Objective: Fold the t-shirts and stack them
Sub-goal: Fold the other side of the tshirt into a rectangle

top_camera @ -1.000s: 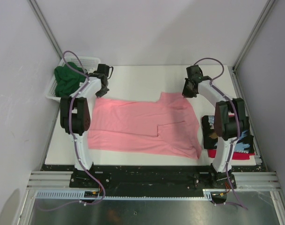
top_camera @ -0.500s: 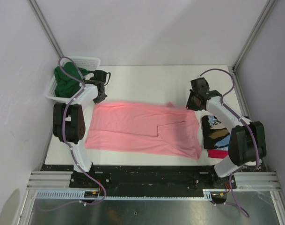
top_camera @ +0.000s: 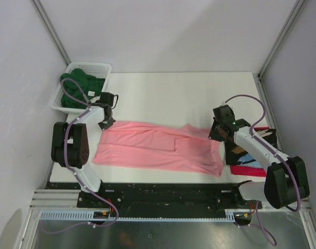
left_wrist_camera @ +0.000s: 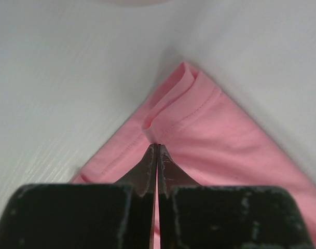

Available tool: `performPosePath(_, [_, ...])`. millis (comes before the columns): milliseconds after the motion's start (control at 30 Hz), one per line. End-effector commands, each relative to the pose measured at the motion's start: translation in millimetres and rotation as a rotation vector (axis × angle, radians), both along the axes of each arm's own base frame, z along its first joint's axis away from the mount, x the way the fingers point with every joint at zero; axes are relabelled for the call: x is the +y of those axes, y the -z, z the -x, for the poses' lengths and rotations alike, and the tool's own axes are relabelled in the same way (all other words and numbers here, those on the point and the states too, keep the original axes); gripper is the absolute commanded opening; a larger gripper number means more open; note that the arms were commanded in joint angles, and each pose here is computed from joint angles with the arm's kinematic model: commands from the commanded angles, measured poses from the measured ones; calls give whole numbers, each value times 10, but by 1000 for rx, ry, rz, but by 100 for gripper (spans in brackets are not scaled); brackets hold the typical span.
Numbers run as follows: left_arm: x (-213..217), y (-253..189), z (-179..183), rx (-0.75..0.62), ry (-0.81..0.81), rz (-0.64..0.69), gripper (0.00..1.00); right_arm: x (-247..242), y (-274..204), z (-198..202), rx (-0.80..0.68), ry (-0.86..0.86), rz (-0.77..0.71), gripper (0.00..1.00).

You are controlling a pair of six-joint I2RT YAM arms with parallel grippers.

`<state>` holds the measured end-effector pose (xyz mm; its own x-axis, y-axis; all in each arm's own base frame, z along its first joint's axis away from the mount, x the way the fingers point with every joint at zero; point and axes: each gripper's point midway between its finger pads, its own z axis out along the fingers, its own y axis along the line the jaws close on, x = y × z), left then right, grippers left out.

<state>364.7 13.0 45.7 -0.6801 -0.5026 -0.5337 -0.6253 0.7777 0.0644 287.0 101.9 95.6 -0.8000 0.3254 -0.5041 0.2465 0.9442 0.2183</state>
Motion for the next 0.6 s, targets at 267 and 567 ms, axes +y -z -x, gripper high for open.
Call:
performPosePath(267, [90,-354,-210,-131,2,7,0,-137,-286,25,-78,61,18,0])
performPosePath(567, [175,-383,-69,-137,-17,16,0,-208,-162,221,-35,89,27,0])
